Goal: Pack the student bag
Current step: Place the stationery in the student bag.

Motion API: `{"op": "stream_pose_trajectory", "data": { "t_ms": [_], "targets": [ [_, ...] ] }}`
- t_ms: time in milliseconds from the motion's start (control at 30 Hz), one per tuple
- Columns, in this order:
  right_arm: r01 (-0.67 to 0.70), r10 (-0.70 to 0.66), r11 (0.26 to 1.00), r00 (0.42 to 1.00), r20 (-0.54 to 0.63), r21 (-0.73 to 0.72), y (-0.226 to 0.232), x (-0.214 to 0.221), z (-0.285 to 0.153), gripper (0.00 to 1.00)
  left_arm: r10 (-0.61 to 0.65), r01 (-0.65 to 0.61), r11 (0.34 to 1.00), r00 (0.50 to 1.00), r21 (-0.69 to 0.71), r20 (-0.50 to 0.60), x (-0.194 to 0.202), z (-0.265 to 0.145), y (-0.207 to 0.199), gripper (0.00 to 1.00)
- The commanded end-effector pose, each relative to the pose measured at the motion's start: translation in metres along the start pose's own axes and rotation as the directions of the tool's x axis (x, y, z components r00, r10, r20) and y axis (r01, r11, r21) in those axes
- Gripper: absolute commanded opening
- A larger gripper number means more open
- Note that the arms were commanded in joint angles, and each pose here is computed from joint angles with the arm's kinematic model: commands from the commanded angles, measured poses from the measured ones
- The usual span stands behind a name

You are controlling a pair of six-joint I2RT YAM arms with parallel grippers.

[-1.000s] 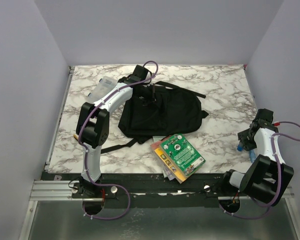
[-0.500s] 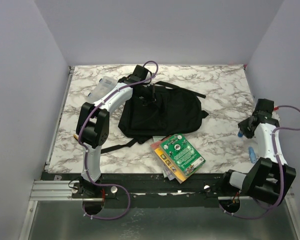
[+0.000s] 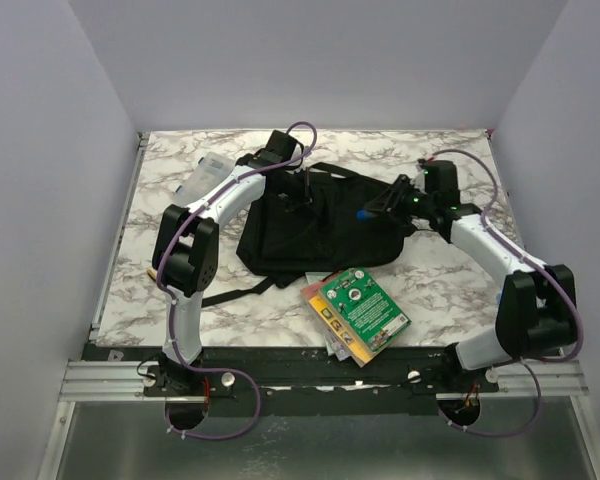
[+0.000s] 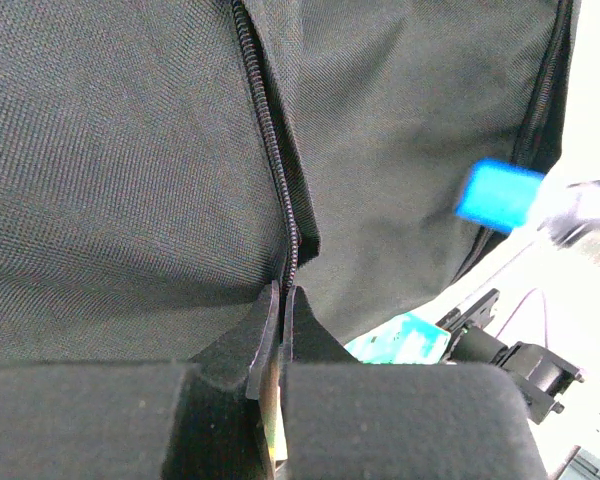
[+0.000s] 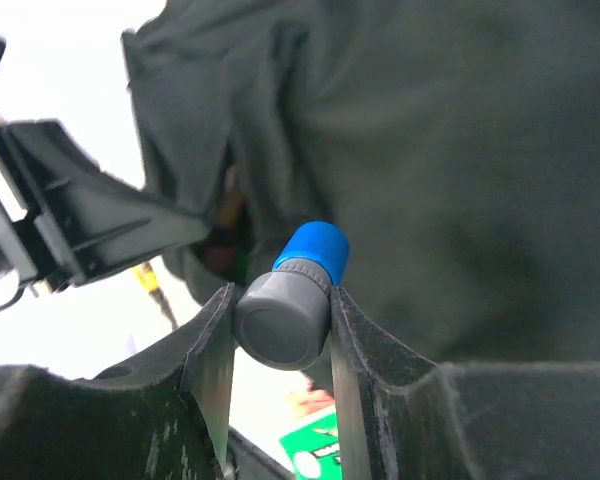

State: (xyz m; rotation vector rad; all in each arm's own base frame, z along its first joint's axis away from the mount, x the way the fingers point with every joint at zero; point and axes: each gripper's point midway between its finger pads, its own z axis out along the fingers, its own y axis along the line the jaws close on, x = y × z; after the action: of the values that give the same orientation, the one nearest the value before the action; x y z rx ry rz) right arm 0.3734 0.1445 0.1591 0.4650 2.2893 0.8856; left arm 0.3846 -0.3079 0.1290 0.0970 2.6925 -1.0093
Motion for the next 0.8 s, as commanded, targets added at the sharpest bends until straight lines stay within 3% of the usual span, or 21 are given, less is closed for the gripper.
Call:
{"op": "stream_pose_trajectory", "data": {
  "t_ms": [0, 200, 467, 633, 767],
  "targets": [
    [-0.014, -0.021, 0.952, 0.993, -0.114, -0.304, 0.075, 0.034, 0.023, 0.03, 0.037, -0.037, 0.998, 0.999, 0.044, 0.009, 0.002, -0.013, -0.022, 0.00],
    [-0.145, 0.077, 0.916, 0.979, -0.190, -0.374, 0.078, 0.057, 0.048, 0.02, 0.047, -0.048, 0.998, 0.998, 0.046, 0.028, 0.000, -0.020, -0.026, 0.00],
    [-0.184, 0.120, 0.910, 0.975, -0.190, -0.370, 0.083, 0.063, 0.074, 0.04, 0.049, -0.051, 0.997, 0.998, 0.054, 0.030, 0.000, -0.023, -0.029, 0.00],
    [-0.248, 0.151, 0.902, 0.948, -0.280, -0.353, 0.086, 0.079, 0.084, 0.07, 0.057, -0.059, 0.997, 0.997, 0.052, 0.042, -0.002, -0.027, -0.030, 0.00],
    [-0.249, 0.166, 0.906, 0.953, -0.254, -0.342, 0.085, 0.078, 0.085, 0.11, 0.063, -0.066, 0.997, 0.997, 0.051, 0.051, -0.003, -0.030, -0.032, 0.00]
  ]
}}
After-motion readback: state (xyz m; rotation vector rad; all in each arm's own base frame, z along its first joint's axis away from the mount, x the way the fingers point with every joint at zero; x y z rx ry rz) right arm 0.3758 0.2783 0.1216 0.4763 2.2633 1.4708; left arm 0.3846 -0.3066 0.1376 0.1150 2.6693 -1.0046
